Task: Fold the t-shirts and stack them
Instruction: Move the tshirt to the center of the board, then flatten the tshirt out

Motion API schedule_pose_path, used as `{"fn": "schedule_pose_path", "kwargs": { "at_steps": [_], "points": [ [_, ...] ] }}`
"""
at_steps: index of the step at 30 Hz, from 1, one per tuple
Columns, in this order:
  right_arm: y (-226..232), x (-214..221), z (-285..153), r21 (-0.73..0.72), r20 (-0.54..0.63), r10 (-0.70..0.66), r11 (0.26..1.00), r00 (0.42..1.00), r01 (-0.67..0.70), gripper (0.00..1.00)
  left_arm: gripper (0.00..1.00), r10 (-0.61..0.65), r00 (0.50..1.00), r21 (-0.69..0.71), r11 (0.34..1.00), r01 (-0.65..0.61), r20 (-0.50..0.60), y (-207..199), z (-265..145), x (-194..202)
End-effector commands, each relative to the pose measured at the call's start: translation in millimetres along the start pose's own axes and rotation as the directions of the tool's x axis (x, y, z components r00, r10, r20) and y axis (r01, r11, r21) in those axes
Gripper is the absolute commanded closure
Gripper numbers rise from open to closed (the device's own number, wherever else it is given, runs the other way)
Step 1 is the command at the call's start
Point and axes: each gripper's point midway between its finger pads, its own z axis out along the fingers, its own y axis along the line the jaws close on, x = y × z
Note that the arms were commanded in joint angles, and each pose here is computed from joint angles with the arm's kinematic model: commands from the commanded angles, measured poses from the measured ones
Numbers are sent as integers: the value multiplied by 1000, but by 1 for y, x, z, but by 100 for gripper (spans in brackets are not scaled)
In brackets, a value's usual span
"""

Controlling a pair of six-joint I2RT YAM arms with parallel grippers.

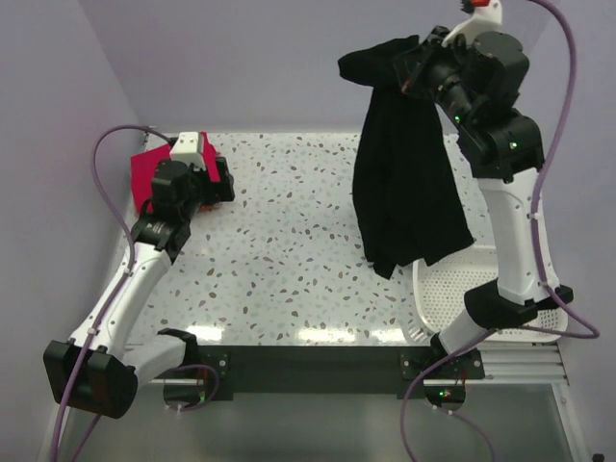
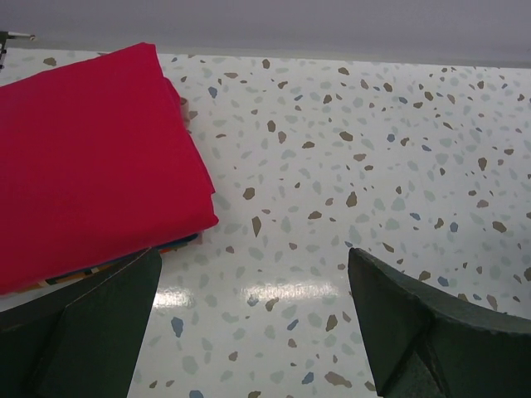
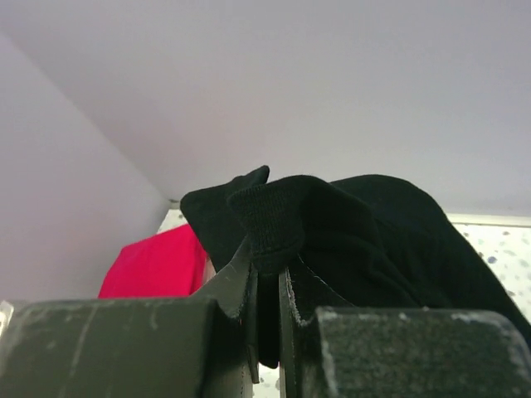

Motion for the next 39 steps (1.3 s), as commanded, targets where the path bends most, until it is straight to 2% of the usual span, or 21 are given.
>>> {"fn": "schedule_pose_path", "kwargs": {
  "at_steps": [1,8,11,12,13,15,16,17,19,20,22,27,30,33,39],
  "points": [
    [48,-28,1,-126,124,-49,990,991,64,100,0,-20,999,5,1000,20,43,0,1,-15],
    [85,16,16,-190,61,-80,978,995,91,100,0,-22,999,2,1000,22,34,3,4,-12],
    [74,52,22,-145,-14,-99,985,995,96,100,0,-24,999,1,1000,24,31,3,5,-12],
    [60,84,31,-103,-78,-106,990,991,98,100,0,-21,999,-1,1000,21,33,4,5,-12],
    [44,86,27,-31,-70,-106,994,992,104,100,0,-17,999,-3,1000,17,32,5,5,-12],
    [12,131,32,72,-165,-149,984,975,163,89,0,-6,1000,7,1000,6,28,4,6,-10],
    [-9,139,32,167,-181,-171,965,969,202,71,0,3,1000,16,1000,-4,28,3,7,-8],
    [-27,163,29,219,-256,-202,941,945,260,56,0,10,1000,24,1000,-10,26,1,7,-7],
    [-57,176,21,328,-313,-237,882,920,339,26,0,14,1000,43,999,-14,14,-2,11,-2],
    [-71,193,13,347,-374,-250,855,893,385,22,0,15,1000,52,999,-15,6,-3,12,1],
    [-80,206,5,353,-412,-254,841,875,410,12,0,13,1000,57,998,-13,-13,-5,17,6],
    [-65,299,-14,128,-572,-199,937,796,326,12,0,44,997,92,995,-39,-58,-13,25,20],
    [-59,343,-24,51,-635,-167,965,754,256,15,0,105,989,74,992,-98,-100,-22,31,39],
    [-54,371,-25,3,-661,-148,980,736,200,18,0,135,973,100,988,-118,-186,-40,39,66],
    [-47,399,-17,-40,-707,-148,985,692,169,25,5,37,940,144,990,13,-340,-77,38,133]
  ]
}}
